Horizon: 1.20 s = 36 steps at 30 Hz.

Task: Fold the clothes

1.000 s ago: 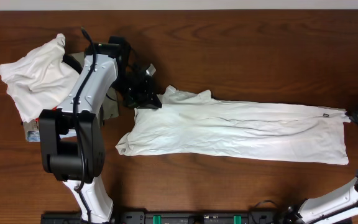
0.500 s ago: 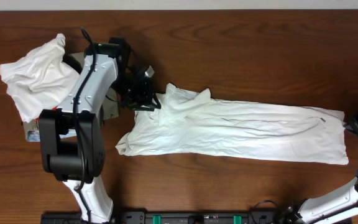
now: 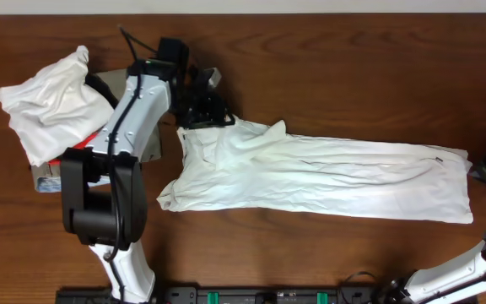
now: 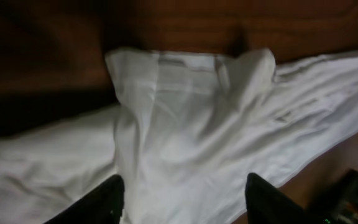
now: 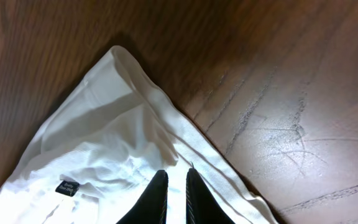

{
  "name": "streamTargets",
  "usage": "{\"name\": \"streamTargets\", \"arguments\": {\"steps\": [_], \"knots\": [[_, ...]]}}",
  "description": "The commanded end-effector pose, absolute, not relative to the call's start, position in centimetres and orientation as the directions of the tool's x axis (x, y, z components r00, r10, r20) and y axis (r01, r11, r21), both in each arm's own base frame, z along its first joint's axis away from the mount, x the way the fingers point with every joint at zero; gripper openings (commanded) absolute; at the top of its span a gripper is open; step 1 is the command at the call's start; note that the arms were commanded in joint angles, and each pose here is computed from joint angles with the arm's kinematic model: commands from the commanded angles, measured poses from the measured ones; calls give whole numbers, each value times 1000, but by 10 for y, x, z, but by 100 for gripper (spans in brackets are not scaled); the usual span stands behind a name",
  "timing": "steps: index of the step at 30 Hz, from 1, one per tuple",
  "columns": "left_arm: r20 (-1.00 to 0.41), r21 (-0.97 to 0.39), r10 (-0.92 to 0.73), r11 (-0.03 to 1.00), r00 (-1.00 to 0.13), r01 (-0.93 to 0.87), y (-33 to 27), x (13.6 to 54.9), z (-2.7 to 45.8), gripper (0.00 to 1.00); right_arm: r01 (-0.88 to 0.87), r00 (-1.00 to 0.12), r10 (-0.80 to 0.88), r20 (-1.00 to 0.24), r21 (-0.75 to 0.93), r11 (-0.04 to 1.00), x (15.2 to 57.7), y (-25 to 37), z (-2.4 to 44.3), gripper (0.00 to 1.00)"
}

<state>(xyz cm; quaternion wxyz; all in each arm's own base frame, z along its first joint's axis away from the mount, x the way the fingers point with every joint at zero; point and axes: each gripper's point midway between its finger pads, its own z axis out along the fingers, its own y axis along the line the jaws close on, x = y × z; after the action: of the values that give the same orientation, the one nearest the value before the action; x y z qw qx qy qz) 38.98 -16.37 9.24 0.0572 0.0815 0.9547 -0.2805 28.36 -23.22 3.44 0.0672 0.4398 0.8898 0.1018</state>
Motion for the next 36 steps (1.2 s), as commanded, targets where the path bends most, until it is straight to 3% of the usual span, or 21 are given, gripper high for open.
{"name": "streamTargets", "arguments": {"steps": [1, 13, 21, 24, 36], "knots": [[-173, -464, 151, 859, -973, 215, -164, 394, 82, 65, 765, -607, 793, -43, 240, 598, 283, -233, 38, 11], [-127, -466, 165, 860, -978, 206, -172, 402, 33, 65, 756, -618, 785, -46, 241, 609, 287, -230, 38, 11], [-110, -482, 164, 854, -980, 197, -175, 401, 26, 64, 755, -619, 784, -46, 241, 610, 287, -230, 38, 11], [-96, -521, 165, 832, -982, 191, -181, 397, 30, 55, 755, -619, 784, -46, 241, 610, 287, -230, 38, 11], [-80, -557, 168, 810, -983, 184, -186, 392, 33, 40, 755, -618, 784, -50, 241, 610, 288, -230, 38, 11]]}}
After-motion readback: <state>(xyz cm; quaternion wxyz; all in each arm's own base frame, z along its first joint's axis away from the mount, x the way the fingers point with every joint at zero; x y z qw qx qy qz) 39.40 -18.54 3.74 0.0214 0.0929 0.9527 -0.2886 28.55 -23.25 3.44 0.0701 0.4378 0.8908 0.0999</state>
